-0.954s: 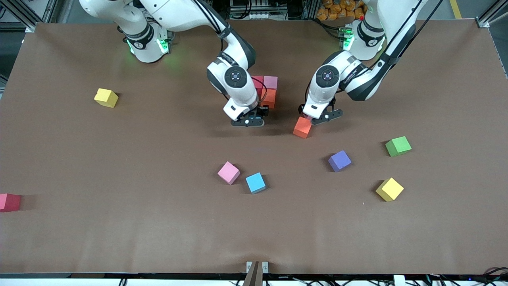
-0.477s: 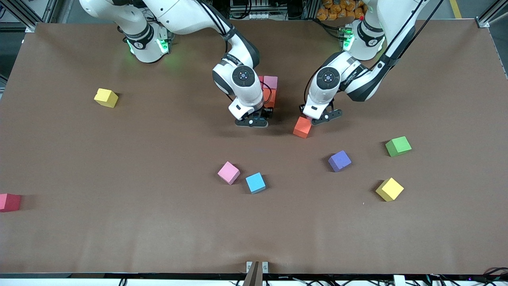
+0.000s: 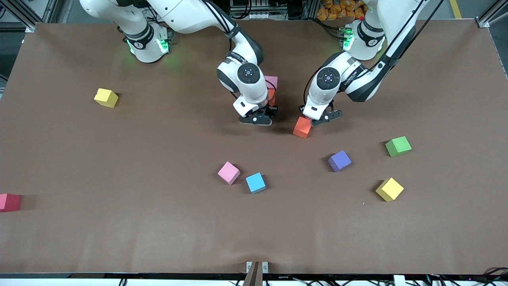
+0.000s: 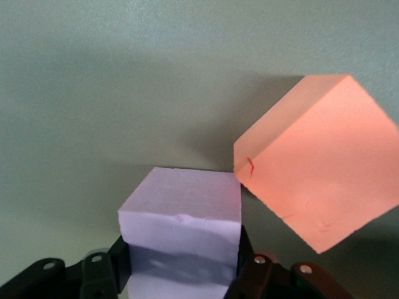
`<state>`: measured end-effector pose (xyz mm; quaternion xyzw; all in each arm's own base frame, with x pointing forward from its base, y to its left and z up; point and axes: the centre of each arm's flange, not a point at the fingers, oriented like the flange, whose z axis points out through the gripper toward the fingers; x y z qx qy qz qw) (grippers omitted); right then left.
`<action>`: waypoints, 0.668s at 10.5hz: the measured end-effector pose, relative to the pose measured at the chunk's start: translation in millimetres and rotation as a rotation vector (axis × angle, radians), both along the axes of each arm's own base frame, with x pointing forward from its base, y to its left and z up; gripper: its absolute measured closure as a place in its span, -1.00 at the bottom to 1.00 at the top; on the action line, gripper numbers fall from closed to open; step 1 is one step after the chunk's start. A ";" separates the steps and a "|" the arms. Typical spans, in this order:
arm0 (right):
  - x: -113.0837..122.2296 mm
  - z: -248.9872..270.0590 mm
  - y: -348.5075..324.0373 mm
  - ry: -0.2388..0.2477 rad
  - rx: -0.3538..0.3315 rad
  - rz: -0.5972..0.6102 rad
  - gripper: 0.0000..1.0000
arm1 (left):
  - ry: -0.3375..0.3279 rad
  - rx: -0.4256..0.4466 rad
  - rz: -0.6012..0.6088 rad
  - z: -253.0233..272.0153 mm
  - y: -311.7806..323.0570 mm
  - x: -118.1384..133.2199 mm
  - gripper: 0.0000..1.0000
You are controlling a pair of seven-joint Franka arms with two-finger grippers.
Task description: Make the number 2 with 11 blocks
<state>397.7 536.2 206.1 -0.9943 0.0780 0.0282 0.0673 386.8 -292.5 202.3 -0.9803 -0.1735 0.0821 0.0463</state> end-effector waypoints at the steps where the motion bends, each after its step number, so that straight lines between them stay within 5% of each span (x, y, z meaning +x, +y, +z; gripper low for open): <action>1: -0.4 -0.9 0.6 0.002 0.000 -0.005 -0.19 | -0.004 0.003 0.027 0.9 -0.2 1.3 -0.30; 7: -8.9 -3.9 12.0 0.000 0.000 0.007 -0.19 | 0.045 0.050 0.240 42.7 -7.1 40.8 -0.23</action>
